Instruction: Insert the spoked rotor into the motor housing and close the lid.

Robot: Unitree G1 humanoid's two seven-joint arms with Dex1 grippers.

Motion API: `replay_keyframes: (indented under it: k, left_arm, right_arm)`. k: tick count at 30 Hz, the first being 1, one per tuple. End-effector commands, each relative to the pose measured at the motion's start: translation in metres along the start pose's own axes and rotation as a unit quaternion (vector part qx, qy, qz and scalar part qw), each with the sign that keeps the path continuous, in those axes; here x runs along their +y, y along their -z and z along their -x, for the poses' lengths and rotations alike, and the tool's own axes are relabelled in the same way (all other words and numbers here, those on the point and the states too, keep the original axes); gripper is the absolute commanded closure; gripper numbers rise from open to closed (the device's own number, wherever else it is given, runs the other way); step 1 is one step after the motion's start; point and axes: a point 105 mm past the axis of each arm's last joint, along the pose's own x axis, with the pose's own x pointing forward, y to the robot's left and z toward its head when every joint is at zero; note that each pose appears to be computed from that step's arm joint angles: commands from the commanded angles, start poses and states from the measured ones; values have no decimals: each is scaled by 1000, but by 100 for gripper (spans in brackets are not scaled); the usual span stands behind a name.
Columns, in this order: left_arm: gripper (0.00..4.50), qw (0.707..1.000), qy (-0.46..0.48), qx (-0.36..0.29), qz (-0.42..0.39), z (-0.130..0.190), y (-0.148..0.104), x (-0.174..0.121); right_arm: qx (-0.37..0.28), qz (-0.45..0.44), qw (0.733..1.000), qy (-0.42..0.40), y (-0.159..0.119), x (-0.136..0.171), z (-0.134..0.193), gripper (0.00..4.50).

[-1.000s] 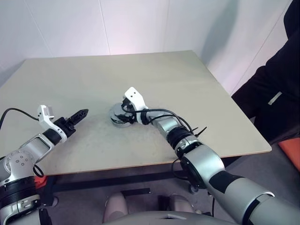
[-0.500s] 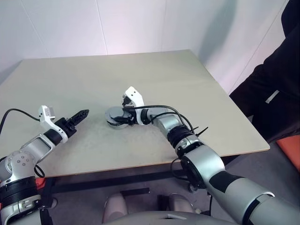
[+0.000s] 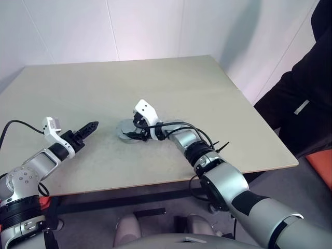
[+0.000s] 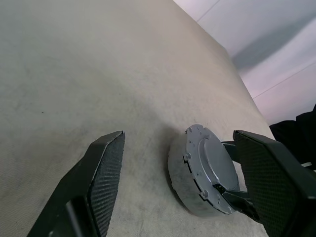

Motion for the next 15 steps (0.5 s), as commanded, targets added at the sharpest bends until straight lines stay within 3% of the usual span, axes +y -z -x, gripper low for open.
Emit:
replay_keyframes:
  k: [1, 15]
  left_arm:
    - [79, 1000, 15, -19, -15, -1, -12, -8]
    - [79, 1000, 16, -14, -12, -2, -8, -9]
  right_arm:
    - [-15, 6, 1000, -26, -8, 14, -8, 147]
    - [1, 13, 1000, 2, -2, 0, -1, 147]
